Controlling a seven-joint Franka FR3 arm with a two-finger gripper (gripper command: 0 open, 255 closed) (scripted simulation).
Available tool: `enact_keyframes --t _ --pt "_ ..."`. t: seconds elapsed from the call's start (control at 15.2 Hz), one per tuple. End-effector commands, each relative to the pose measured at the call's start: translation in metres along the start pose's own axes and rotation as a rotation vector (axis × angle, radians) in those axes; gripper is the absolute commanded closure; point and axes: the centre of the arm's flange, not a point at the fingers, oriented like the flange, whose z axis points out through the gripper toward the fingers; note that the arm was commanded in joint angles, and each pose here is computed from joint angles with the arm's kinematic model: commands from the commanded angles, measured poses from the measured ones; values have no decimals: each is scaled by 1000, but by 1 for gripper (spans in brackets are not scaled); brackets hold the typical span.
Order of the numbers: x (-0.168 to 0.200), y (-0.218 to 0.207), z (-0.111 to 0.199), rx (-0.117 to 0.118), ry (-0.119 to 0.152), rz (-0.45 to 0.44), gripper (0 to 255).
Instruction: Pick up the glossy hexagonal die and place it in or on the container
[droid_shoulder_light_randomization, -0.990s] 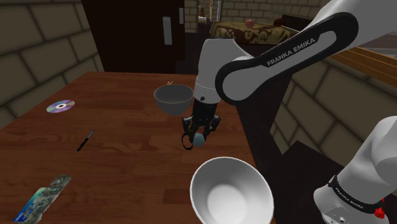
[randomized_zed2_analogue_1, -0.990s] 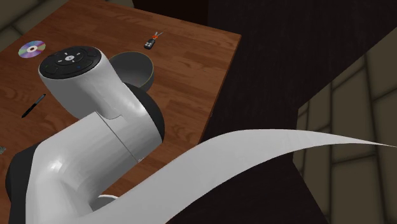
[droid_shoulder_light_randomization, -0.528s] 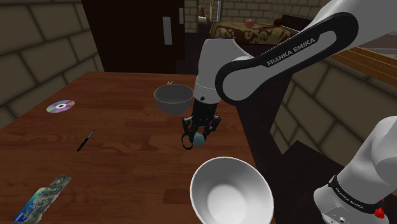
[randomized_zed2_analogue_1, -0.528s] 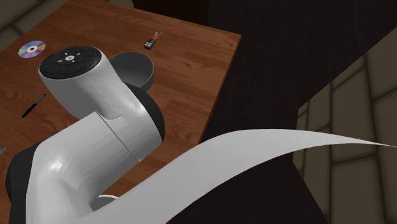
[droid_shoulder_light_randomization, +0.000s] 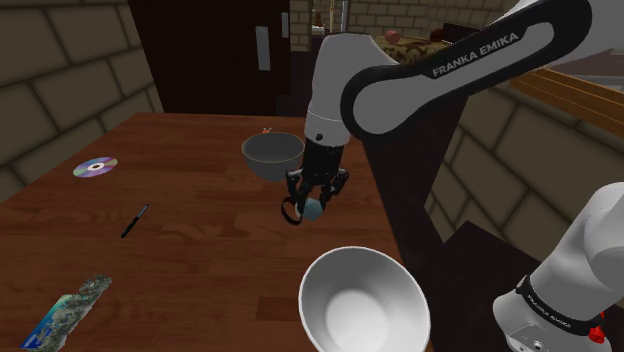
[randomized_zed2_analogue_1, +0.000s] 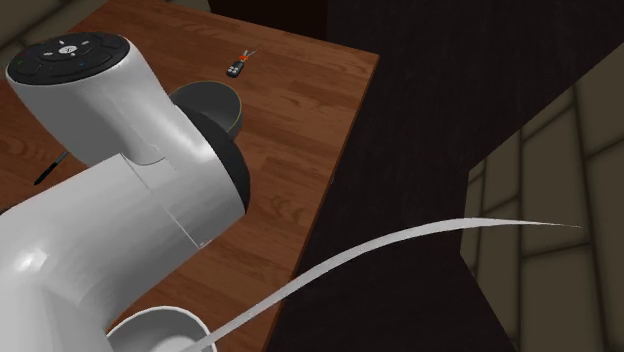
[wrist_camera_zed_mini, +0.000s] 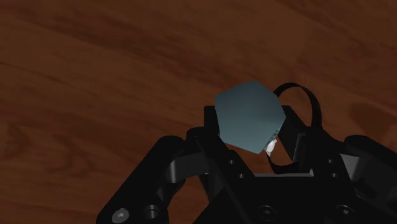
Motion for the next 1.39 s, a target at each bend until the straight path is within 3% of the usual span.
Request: enact_keyframes --t 0.0,1.32 --pt "0 -1 -10 0 0 0 255" --pt "-4 -19 -115 0 0 0 255"
